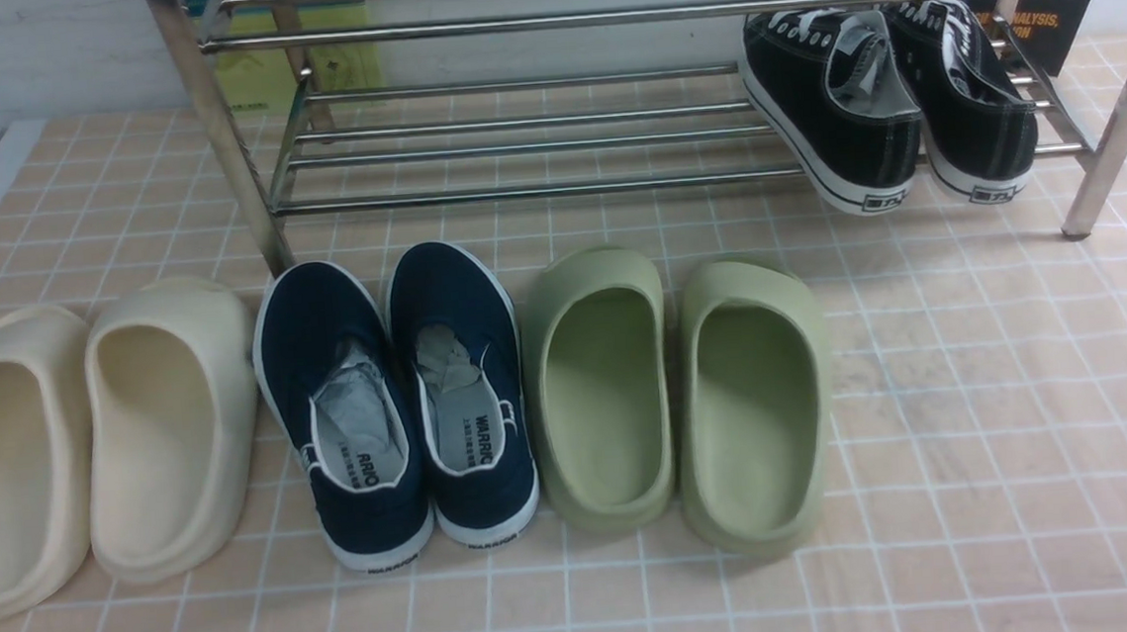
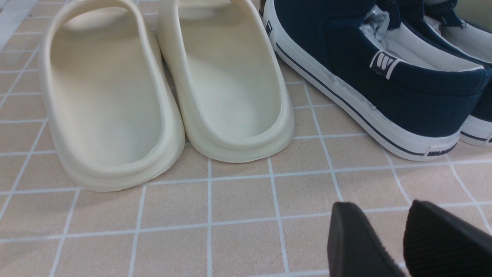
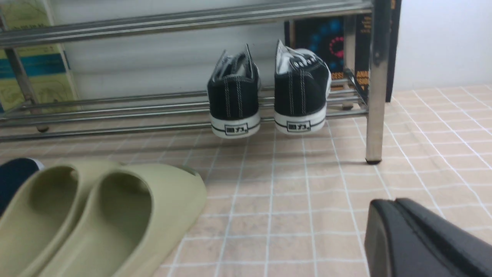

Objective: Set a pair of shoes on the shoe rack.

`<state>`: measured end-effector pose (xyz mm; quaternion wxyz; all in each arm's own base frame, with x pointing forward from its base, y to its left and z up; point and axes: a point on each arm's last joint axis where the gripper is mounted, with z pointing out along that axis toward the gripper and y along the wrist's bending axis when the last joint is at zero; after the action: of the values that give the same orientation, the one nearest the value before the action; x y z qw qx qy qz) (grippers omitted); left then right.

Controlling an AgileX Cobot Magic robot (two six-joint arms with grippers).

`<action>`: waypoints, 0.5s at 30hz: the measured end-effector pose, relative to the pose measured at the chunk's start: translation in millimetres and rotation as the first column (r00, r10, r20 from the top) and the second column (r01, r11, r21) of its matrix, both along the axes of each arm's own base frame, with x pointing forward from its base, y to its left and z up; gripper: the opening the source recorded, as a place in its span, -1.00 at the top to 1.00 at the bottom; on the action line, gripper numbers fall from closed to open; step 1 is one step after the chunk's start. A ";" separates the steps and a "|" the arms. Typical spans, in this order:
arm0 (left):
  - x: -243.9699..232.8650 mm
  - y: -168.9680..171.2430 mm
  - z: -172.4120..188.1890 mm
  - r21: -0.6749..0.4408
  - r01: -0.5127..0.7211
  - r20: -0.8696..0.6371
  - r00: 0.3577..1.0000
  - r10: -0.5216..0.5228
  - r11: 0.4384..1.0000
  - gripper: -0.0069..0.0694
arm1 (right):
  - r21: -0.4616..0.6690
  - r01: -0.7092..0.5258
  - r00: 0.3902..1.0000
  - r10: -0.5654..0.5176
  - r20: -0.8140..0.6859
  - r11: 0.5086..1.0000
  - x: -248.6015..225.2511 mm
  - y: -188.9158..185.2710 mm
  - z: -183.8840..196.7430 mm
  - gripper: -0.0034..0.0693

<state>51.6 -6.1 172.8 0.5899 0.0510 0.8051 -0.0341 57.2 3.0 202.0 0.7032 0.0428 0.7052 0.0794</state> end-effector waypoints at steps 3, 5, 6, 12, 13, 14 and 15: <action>0.0 0.0 0.0 0.000 0.000 0.000 1.000 0.000 1.000 0.19 | -0.024 0.013 0.998 -0.015 -0.063 1.000 -0.8 -0.6 -8.6 0.91; 0.0 0.0 0.0 0.000 0.000 0.000 1.000 0.000 1.000 0.19 | -0.054 0.006 0.993 -0.012 -0.116 0.999 -1.2 -0.3 -13.5 0.91; 0.0 0.0 0.0 0.000 0.000 0.000 1.000 0.000 1.000 0.19 | -0.071 -0.001 0.988 -0.010 -0.153 0.997 -1.7 -0.1 -17.0 0.91; 0.0 0.0 0.0 0.000 0.000 0.000 1.000 0.000 1.000 0.19 | -0.089 -0.021 0.963 -0.004 -0.270 0.996 -4.2 0.5 -26.5 0.91; 0.0 0.0 0.0 0.000 0.000 0.000 1.000 0.000 1.000 0.19 | -0.089 -0.021 0.963 -0.004 -0.270 0.996 -4.2 0.5 -26.5 0.91; 0.0 0.0 0.0 0.001 0.000 0.000 1.000 0.000 1.000 0.19 | -0.089 -0.022 0.962 -0.004 -0.272 0.996 -4.3 0.6 -26.5 0.91; 0.0 0.0 0.0 0.001 0.000 0.000 1.000 0.000 1.000 0.19 | -0.089 -0.022 0.962 -0.004 -0.273 0.996 -4.3 0.6 -26.5 0.91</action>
<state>51.6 -6.0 172.8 0.5900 0.0514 0.8051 -0.0336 52.9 3.5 175.6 0.6004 0.0179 0.7983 0.0436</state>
